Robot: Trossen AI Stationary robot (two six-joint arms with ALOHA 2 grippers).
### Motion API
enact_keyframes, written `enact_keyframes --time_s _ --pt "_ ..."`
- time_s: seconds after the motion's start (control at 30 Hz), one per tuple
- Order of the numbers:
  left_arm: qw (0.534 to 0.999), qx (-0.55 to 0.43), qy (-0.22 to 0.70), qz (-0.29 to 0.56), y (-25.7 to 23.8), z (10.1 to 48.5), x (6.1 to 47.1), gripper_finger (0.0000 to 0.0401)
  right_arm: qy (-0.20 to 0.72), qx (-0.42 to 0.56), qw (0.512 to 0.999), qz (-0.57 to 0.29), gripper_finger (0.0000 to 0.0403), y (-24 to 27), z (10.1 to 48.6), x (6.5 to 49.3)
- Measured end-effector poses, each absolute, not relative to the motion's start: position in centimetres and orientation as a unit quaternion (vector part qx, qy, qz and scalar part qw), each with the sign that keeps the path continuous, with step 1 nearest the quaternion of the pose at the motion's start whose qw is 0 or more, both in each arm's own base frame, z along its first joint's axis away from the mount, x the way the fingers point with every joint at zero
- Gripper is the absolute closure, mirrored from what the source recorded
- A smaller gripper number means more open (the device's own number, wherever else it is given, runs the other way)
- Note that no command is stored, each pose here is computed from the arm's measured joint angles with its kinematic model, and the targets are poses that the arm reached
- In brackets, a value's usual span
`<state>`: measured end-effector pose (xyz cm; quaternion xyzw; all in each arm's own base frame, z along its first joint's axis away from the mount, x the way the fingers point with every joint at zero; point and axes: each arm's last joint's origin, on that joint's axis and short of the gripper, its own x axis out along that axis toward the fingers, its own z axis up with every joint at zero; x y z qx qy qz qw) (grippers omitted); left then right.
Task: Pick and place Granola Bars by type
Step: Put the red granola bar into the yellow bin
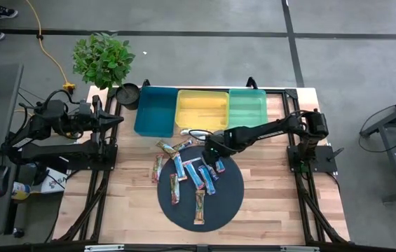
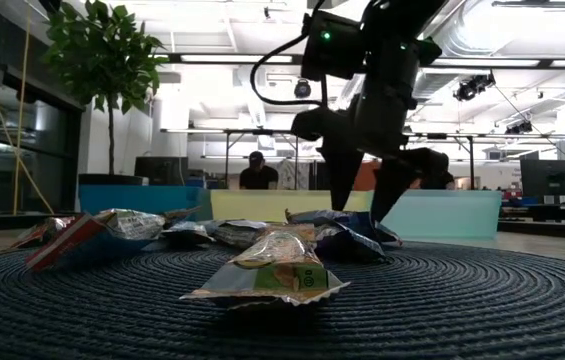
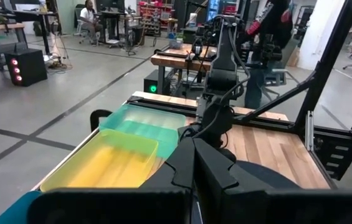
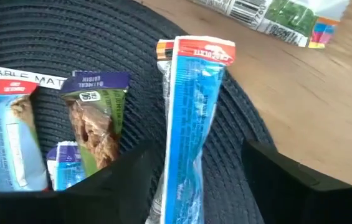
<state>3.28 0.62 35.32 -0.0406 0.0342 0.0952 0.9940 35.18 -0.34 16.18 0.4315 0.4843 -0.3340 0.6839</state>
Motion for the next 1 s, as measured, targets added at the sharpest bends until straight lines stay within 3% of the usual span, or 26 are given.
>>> enact_keyframes --time_s 0.4,1.0 --pt "0.994 -0.039 0.034 0.095 0.6 35.3 3.3 0.0401 0.498 0.448 0.675 -0.309 0.0229 -0.2 14.2 36.1" --pt "0.994 -0.039 0.033 0.095 0.6 35.3 3.3 0.0401 0.485 0.447 0.694 -0.288 0.0338 -0.1 15.1 36.5"
